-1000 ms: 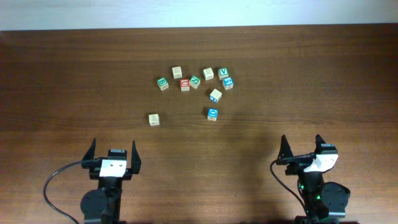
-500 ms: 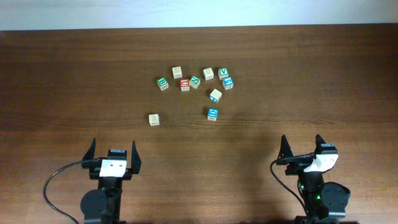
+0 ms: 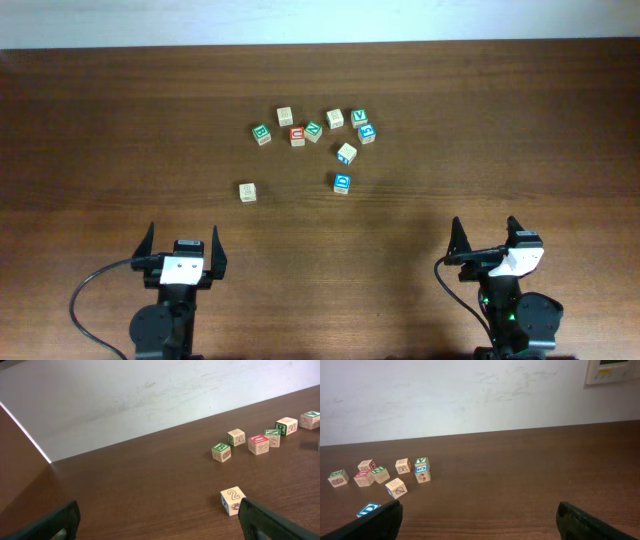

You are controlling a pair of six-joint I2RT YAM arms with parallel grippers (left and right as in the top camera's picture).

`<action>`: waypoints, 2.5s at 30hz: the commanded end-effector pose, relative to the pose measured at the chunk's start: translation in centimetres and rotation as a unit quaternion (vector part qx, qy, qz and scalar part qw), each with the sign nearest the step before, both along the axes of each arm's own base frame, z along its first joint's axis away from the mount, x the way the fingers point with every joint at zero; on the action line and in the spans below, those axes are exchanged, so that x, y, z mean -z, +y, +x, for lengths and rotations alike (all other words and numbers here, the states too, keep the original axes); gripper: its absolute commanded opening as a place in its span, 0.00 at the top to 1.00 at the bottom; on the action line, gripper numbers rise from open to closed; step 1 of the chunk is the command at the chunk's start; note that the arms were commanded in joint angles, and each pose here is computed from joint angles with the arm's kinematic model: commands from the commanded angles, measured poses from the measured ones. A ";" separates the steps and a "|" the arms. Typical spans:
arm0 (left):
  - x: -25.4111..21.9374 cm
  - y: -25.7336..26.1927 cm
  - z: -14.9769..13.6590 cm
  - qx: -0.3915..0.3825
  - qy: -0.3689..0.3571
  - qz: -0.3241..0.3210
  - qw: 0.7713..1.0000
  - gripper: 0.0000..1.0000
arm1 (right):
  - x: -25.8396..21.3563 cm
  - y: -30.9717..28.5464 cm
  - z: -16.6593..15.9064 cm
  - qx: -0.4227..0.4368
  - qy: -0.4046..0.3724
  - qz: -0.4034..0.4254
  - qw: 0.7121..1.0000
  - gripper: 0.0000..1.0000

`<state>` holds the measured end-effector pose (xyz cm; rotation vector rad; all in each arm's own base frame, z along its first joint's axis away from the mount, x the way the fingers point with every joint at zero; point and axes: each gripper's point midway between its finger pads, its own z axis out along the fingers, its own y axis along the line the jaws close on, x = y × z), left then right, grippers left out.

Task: Rotate 5 blocks

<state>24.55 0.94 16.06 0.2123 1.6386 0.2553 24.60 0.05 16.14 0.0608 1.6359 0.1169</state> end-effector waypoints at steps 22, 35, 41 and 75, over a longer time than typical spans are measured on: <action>-4.2 -2.0 -0.3 0.058 -0.035 -0.025 0.997 0.01 | -1.4 1.1 -0.1 -0.029 -0.022 0.002 0.999 0.02; -7.3 -3.2 0.9 0.092 -0.008 -0.030 0.995 0.01 | -4.5 3.1 -1.2 -0.087 -0.037 0.003 0.996 0.02; -8.1 -3.8 1.6 0.111 0.007 -0.033 0.993 0.01 | -5.9 3.5 -1.7 -0.099 -0.045 0.002 0.994 0.02; -10.7 -8.0 10.6 0.212 0.378 -0.150 0.889 0.01 | -10.3 10.1 7.5 -0.250 0.368 0.113 0.888 0.02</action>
